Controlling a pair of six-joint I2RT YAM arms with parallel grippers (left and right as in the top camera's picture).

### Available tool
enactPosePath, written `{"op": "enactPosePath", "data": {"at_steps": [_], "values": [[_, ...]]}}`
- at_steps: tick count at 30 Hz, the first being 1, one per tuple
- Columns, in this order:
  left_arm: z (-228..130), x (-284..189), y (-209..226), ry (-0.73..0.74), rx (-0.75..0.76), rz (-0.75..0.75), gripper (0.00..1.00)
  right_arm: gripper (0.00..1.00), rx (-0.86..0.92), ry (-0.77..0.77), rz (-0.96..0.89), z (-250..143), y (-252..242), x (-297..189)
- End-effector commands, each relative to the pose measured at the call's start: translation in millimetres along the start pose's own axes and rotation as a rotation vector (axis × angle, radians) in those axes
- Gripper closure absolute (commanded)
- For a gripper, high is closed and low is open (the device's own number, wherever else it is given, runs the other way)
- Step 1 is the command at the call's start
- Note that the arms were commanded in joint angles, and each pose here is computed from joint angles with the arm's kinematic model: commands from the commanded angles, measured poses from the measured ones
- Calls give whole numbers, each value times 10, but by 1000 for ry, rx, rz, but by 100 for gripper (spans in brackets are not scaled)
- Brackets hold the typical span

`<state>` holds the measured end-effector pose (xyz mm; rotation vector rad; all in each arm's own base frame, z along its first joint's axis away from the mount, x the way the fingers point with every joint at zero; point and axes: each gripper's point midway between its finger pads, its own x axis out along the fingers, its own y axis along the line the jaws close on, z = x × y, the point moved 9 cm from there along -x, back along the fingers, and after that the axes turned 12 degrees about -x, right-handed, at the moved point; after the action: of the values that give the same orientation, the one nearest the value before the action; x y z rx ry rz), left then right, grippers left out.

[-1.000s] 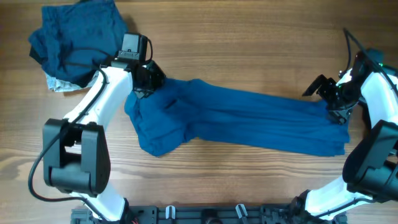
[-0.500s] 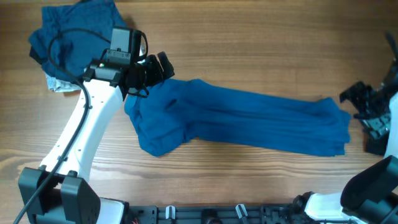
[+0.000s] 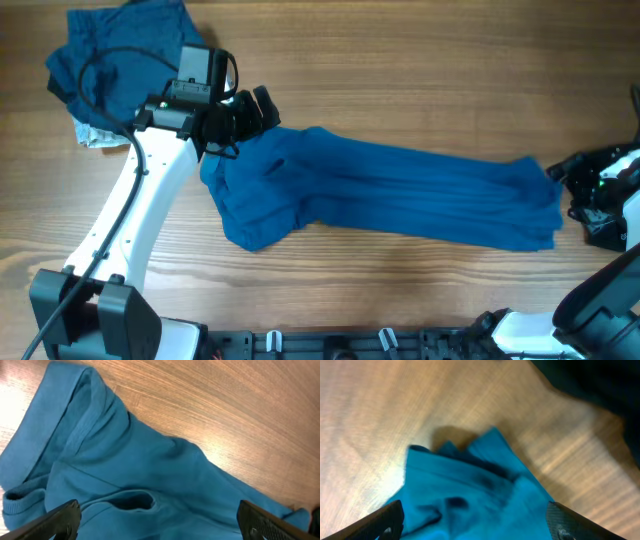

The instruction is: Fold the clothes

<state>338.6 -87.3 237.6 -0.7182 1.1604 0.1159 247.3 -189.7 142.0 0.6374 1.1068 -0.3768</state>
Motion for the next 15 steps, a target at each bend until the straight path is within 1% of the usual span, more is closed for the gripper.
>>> {"op": "enactPosePath", "data": {"at_steps": [1, 3, 6, 7, 13, 15], "values": [[-9, 7, 9, 7, 22, 15, 0, 1, -65, -22, 53, 26, 30, 24], [-16, 7, 17, 11, 21, 20, 0, 0, -62, -20, -32, 27, -39, 24], [-20, 7, 21, 14, 20, 23, 0, 1, -25, 44, -248, -82, -221, 16], [-20, 7, 21, 14, 20, 23, 0, 2, -24, 56, -271, -111, -242, 22], [-22, 7, 23, 15, 20, 23, 0, 4, -34, 127, -270, -415, -305, 217], [-22, 7, 23, 15, 20, 24, 0, 5, -78, 125, -212, -462, -276, 279]]}}
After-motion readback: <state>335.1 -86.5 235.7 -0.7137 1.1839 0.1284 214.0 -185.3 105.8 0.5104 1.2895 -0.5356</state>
